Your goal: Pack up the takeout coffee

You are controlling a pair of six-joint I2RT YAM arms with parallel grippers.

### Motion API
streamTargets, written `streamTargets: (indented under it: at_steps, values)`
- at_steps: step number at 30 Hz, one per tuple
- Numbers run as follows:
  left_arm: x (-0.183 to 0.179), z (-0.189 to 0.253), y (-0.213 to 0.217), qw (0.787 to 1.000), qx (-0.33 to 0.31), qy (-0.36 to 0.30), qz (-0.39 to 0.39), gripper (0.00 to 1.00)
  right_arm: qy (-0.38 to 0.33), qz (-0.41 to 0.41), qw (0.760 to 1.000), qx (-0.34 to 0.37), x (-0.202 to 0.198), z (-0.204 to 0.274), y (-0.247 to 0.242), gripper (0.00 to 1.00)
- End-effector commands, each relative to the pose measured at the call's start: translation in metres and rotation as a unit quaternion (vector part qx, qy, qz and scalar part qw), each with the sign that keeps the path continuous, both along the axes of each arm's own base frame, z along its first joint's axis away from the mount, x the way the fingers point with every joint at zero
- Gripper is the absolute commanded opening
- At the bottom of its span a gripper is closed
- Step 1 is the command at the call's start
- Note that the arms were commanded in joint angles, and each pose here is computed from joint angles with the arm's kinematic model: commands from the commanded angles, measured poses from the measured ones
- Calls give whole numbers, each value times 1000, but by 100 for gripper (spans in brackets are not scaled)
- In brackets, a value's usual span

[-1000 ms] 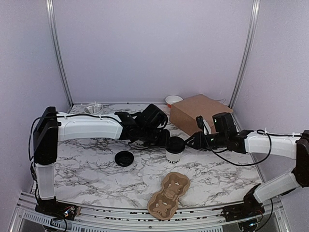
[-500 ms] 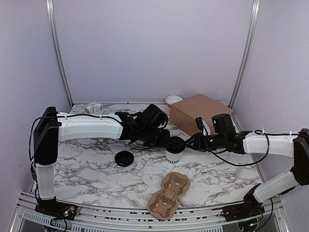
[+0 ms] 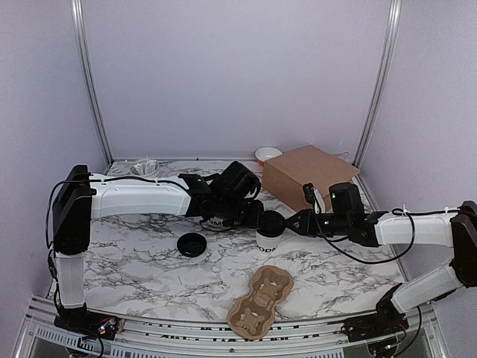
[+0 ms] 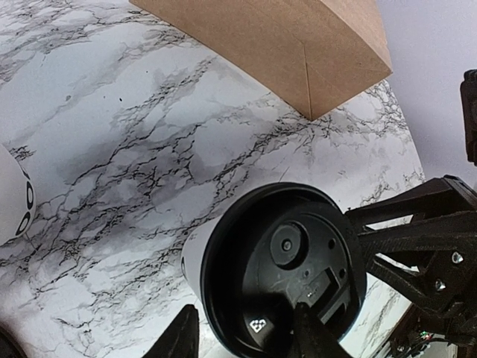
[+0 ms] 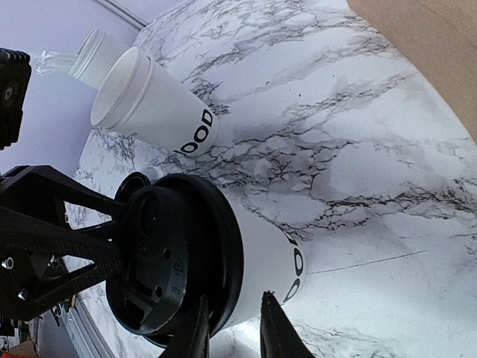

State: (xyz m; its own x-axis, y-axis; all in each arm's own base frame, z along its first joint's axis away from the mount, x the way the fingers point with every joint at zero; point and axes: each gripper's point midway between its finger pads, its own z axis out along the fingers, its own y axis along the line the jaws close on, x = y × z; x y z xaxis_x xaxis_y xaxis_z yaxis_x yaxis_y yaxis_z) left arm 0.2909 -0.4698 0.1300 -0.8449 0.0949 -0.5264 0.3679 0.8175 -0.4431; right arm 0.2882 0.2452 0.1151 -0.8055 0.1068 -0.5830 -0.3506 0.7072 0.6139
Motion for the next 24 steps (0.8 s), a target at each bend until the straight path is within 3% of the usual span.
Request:
streamTargets:
  at_steps: [1, 11, 24]
  values:
    - [-9, -42, 16, 998, 59, 27, 0, 44, 88, -13, 993, -75, -34, -52, -23, 23]
    - [-11, -41, 9, 997, 63, 17, -31, 44, -13, -74, 997, -23, 18, 50, -29, 31]
    - [-11, -43, 8, 997, 67, 17, -39, 44, 10, -12, 1000, -7, 34, 31, -2, 30]
